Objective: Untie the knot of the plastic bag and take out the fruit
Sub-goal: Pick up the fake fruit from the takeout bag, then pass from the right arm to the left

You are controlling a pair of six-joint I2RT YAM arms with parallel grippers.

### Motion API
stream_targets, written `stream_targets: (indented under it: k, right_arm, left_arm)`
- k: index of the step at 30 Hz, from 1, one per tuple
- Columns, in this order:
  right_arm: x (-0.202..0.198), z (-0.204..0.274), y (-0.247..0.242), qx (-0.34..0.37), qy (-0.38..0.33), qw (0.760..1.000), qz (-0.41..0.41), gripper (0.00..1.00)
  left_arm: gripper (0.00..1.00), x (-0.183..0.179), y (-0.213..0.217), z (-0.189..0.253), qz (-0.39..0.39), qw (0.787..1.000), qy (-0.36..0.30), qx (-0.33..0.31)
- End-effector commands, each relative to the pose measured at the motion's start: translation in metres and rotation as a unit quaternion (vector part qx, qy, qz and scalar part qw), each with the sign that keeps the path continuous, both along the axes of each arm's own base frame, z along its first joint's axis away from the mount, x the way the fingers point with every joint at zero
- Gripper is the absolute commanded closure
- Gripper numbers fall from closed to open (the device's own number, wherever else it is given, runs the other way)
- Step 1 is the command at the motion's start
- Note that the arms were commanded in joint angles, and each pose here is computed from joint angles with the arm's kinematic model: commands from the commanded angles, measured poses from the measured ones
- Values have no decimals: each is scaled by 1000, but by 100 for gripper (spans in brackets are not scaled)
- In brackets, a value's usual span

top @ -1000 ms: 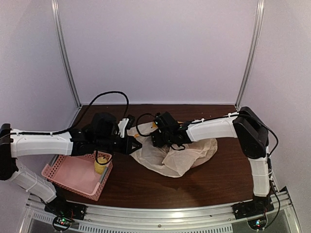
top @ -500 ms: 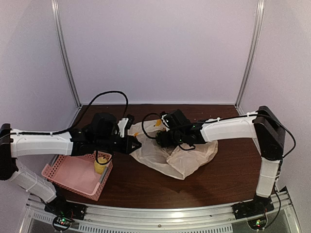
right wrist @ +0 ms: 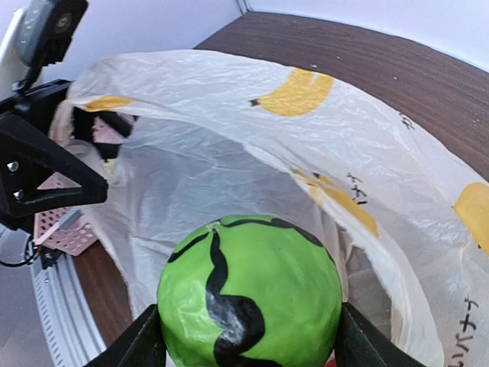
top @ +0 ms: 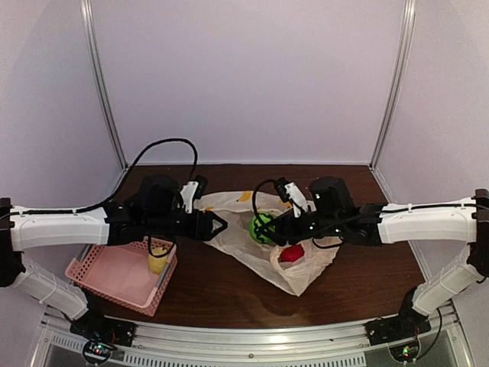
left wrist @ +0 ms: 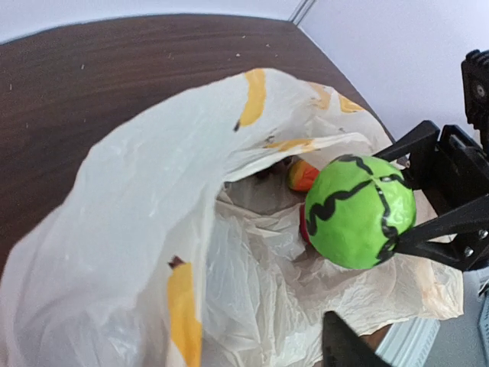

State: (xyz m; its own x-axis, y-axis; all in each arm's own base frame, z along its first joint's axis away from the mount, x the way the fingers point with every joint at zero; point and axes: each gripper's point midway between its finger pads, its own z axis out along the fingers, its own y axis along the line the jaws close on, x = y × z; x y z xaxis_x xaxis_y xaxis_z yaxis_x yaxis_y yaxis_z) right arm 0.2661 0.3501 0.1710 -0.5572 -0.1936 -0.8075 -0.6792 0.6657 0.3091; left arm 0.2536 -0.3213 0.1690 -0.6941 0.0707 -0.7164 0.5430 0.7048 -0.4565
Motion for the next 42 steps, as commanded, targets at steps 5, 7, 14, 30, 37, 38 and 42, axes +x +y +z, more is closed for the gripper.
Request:
stream_targets:
  k: [5,7,14,30,37,38,42]
  right_arm:
    - [-42,107,9,170,-59,979,92,35]
    - [-47,126,7,192,-74,973,103,34]
    - [-63,154,10,221,-101,960,139,33]
    - [-91,170,42,214,-113,950,197,32]
    - [-99,170,54,214,-108,946,218,32]
    - [-99,170,55,214,-107,946,219,32]
    - [-102,169,58,214,-107,945,223,32]
  left_arm:
    - [13,-12,20,69,-31,991,-133,-7]
    - [12,-19,26,88,-41,986,-159,-13]
    - [9,-53,18,157,-96,969,-172,-149]
    - [4,-85,-37,178,-216,937,-104,-256]
    - [2,-91,-41,176,-232,929,-92,-272]
    - [2,-91,-41,176,-231,929,-92,-273]
    - [12,-91,-43,176,-235,928,-90,-274]
